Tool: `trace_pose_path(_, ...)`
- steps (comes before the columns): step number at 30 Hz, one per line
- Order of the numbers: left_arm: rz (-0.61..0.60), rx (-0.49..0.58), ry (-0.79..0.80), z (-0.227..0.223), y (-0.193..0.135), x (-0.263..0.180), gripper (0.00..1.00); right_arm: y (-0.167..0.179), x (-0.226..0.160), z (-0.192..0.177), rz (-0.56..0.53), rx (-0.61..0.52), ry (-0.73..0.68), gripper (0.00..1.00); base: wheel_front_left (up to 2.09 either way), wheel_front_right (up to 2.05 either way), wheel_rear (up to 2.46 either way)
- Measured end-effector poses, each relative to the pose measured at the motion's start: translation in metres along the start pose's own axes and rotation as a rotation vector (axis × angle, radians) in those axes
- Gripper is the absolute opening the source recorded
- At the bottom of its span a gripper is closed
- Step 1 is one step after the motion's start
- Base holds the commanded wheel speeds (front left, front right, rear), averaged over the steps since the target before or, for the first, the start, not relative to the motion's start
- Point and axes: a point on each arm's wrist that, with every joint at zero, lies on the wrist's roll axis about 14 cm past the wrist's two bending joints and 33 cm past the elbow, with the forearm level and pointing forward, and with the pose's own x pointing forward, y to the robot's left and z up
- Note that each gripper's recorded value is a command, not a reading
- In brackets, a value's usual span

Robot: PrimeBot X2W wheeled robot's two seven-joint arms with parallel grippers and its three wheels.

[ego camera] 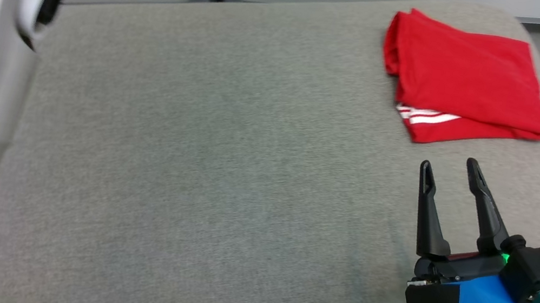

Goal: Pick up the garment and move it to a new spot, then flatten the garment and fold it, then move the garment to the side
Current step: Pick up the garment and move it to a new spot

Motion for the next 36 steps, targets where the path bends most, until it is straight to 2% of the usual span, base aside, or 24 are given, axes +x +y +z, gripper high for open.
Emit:
trace_pose_path(3,-0.079,-0.03,0.003,0.001,-0.037,0.004,0.0,-0.007,-0.008,0.009,-0.024,0.013,-0.021,1.0,0.0,0.0,0.0)
trace_pose_path(4,-0.124,-0.049,0.035,-0.009,-0.058,-0.002,0.0,-0.011,-0.013,0.014,-0.037,0.019,-0.031,1.0,0.0,0.0,0.0)
trace_pose_path(7,-0.167,-0.095,0.103,-0.033,-0.084,-0.017,0.0,-0.015,-0.017,0.019,-0.05,0.026,-0.043,1.0,0.0,0.0,0.0)
trace_pose_path(17,-0.169,-0.258,0.428,-0.143,-0.133,-0.116,0.0,-0.007,-0.015,0.014,-0.034,0.059,-0.032,1.0,0.0,0.0,0.0)
trace_pose_path(24,-0.199,-0.329,0.6,-0.183,-0.173,-0.18,0.0,-0.003,-0.012,0.009,-0.021,0.067,-0.021,1.0,0.0,0.0,0.0)
trace_pose_path(25,-0.213,-0.33,0.622,-0.186,-0.179,-0.188,0.04,-0.002,-0.011,0.008,-0.018,0.067,-0.019,1.0,0.0,0.0,0.0)
trace_pose_path(26,-0.218,-0.334,0.64,-0.189,-0.183,-0.195,0.32,0.0,-0.011,0.008,-0.014,0.069,-0.018,1.0,0.0,0.0,0.0)
trace_pose_path(27,-0.219,-0.341,0.646,-0.189,-0.187,-0.198,1.0,0.001,-0.011,0.008,-0.011,0.07,-0.018,1.0,0.0,0.0,0.0)
trace_pose_path(31,-0.195,-0.359,0.625,-0.18,-0.188,-0.197,1.0,0.002,-0.013,0.01,-0.007,0.071,-0.023,1.0,0.0,0.0,0.0)
trace_pose_path(36,-0.084,-0.341,0.46,-0.137,-0.155,-0.171,1.0,0.009,-0.015,0.007,0.009,0.079,-0.016,1.0,0.0,0.0,0.0)
